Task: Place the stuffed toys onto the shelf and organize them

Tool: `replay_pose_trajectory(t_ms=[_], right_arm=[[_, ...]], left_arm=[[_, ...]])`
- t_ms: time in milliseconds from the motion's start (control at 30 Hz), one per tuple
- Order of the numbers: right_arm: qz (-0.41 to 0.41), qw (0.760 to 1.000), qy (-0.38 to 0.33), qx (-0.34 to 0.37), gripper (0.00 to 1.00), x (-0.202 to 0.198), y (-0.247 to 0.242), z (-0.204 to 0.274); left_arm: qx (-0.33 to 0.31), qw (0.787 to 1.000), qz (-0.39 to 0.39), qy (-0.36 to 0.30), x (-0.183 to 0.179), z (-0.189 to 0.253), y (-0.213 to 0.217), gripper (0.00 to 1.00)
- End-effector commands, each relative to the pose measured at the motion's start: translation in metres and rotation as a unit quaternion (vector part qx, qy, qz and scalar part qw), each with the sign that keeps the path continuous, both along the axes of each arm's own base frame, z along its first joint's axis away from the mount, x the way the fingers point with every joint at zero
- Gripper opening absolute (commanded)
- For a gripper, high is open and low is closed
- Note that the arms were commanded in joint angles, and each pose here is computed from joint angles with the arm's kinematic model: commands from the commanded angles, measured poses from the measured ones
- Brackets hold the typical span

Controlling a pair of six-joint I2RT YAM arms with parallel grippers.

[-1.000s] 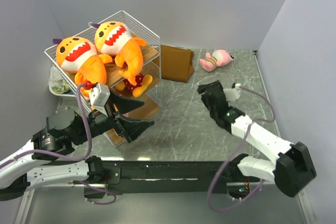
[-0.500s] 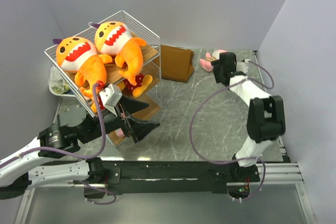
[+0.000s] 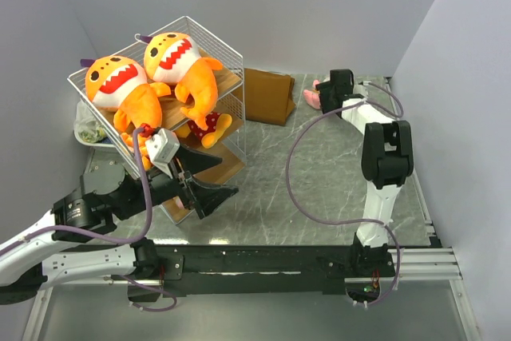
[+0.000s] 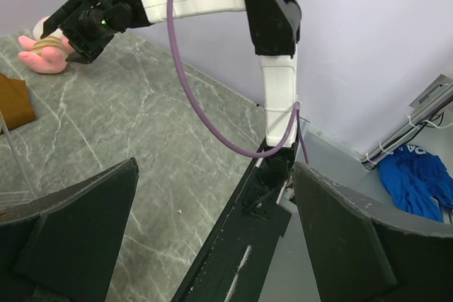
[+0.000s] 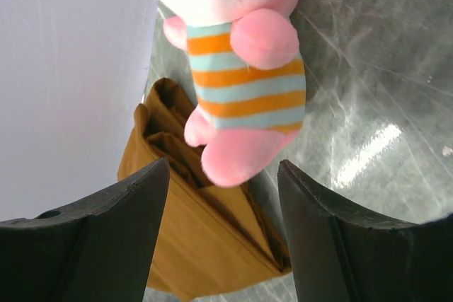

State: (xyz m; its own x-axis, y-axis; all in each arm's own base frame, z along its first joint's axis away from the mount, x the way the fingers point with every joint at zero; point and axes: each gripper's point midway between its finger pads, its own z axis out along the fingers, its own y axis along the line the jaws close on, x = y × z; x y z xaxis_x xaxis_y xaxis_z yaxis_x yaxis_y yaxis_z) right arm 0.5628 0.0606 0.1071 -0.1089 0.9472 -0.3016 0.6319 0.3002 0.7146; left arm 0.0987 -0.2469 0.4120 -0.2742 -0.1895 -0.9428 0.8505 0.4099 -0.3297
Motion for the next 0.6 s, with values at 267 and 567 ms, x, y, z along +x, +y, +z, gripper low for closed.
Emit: replay_pose_trajectory(t_ms=[267,567], right_arm=[[0.019,0.999,-0.037,0.001,0.38,0.034,-0.012,-0.005],[0.138,0.987,-0.066,-0.051,0.0,-0.014,-0.001,0.026]], left_arm=[[-0.019,1.0,0.01,-0.013,0.001,0.019,0.008,0.96],[-0.024,1.0,0.002,-0.011,-0.002,0.025,0.006,0.96]])
